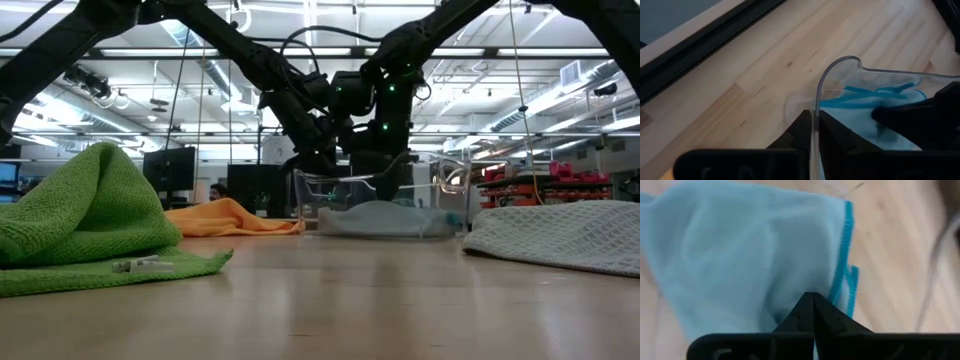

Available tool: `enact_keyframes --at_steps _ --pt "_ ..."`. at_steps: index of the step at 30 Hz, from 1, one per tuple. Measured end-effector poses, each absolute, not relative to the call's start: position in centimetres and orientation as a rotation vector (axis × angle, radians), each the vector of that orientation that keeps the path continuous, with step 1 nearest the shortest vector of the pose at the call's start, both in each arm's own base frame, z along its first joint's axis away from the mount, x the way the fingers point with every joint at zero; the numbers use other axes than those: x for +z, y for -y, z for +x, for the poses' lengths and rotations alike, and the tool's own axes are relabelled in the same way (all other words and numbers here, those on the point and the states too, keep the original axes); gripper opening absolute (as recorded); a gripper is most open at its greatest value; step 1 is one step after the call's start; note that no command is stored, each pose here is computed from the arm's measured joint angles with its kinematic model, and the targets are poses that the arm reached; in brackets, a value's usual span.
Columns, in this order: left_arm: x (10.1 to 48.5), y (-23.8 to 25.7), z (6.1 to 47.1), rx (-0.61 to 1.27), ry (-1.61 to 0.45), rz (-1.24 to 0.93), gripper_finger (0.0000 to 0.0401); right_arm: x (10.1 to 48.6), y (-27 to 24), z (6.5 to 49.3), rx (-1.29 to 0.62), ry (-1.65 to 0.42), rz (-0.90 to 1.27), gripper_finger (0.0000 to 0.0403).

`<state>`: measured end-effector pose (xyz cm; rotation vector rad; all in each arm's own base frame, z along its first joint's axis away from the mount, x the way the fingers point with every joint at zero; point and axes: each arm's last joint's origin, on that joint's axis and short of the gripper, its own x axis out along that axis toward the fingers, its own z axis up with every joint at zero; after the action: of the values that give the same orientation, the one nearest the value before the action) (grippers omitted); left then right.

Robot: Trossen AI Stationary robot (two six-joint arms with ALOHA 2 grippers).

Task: Fold microfiber towels
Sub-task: Put the blue microfiber cloth into the transparent bin

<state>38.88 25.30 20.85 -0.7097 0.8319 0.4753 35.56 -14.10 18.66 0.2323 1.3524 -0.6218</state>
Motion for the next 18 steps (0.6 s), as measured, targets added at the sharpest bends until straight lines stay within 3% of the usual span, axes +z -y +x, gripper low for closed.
enact_keyframes --at_steps 11,18 --pt "20.9 -25.8 38.6 0.486 -0.819 -0.726 0.0044 19.0 14.1 35.6 -0.637 -1.344 0.183 0.0000" --pt "20.4 -26.0 38.9 0.483 -0.808 -0.718 0.0029 21.9 12.9 34.7 -0.639 -1.317 0.087 0.0000"
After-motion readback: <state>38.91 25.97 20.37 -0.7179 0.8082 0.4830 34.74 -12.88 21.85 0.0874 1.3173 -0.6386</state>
